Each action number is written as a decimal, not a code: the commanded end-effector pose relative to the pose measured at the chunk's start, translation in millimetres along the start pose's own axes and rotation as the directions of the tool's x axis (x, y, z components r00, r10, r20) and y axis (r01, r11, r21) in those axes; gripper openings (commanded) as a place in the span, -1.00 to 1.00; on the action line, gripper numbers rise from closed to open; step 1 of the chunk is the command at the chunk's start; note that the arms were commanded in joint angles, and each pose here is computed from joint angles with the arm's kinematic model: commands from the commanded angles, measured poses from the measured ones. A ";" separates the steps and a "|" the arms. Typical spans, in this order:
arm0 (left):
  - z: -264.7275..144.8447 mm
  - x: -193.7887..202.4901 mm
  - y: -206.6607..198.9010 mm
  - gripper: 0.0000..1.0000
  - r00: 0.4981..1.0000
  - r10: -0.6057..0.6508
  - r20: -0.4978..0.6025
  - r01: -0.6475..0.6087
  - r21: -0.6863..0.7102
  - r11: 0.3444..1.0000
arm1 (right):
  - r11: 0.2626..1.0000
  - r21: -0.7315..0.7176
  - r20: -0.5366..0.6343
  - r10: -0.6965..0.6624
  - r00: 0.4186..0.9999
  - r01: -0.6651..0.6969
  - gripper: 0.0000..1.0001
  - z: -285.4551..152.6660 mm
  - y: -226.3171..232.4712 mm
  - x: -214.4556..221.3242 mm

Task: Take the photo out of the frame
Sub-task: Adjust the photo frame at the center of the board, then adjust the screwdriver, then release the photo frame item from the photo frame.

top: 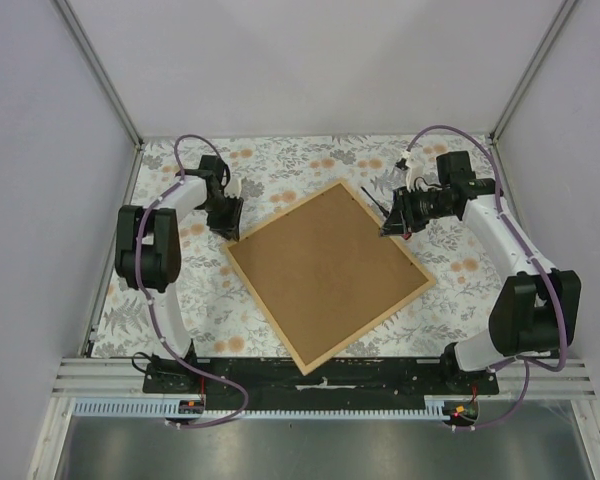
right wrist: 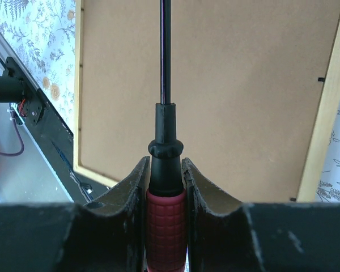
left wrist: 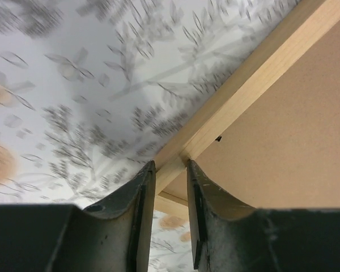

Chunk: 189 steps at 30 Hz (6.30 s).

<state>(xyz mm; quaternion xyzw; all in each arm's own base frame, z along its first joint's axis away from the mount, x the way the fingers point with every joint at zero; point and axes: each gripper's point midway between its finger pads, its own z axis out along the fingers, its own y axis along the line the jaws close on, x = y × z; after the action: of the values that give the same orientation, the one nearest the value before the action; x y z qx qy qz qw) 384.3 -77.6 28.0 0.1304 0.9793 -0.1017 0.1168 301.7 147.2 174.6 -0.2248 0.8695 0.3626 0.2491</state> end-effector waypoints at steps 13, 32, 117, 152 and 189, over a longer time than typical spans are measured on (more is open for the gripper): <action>-11.8 46.9 -117.3 0.02 0.995 0.074 -0.064 -0.055 0.263 0.963 | 0.940 0.316 -0.137 0.179 0.974 -0.128 -1.00 49.1 -113.6 17.3; -13.6 93.2 -173.6 0.19 0.963 0.259 -0.075 -0.214 0.376 0.902 | 0.755 0.655 -0.144 0.078 0.986 0.036 -1.00 82.2 -233.7 -69.0; -188.8 18.0 -297.0 -0.95 0.887 0.206 0.413 -0.454 0.860 0.235 | 0.819 -0.281 0.191 -0.463 0.866 0.500 0.18 36.5 100.1 -12.7; -191.6 -11.6 -259.8 0.76 0.861 0.152 0.486 -0.502 0.762 0.410 | 0.884 -0.357 0.151 -0.264 0.953 0.301 -1.00 25.6 104.3 -10.4; 11.4 14.3 -138.3 0.82 0.937 0.224 0.267 -0.313 0.361 0.879 | 0.988 -0.112 -0.207 0.084 0.975 -0.109 -1.00 168.2 38.5 67.3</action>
<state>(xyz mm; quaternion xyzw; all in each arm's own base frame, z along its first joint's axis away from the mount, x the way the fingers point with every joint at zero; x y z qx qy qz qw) 337.7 -205.4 34.1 0.2722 0.8995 -0.2747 0.2033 258.1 272.8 56.6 -0.2286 0.8696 0.4196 0.1246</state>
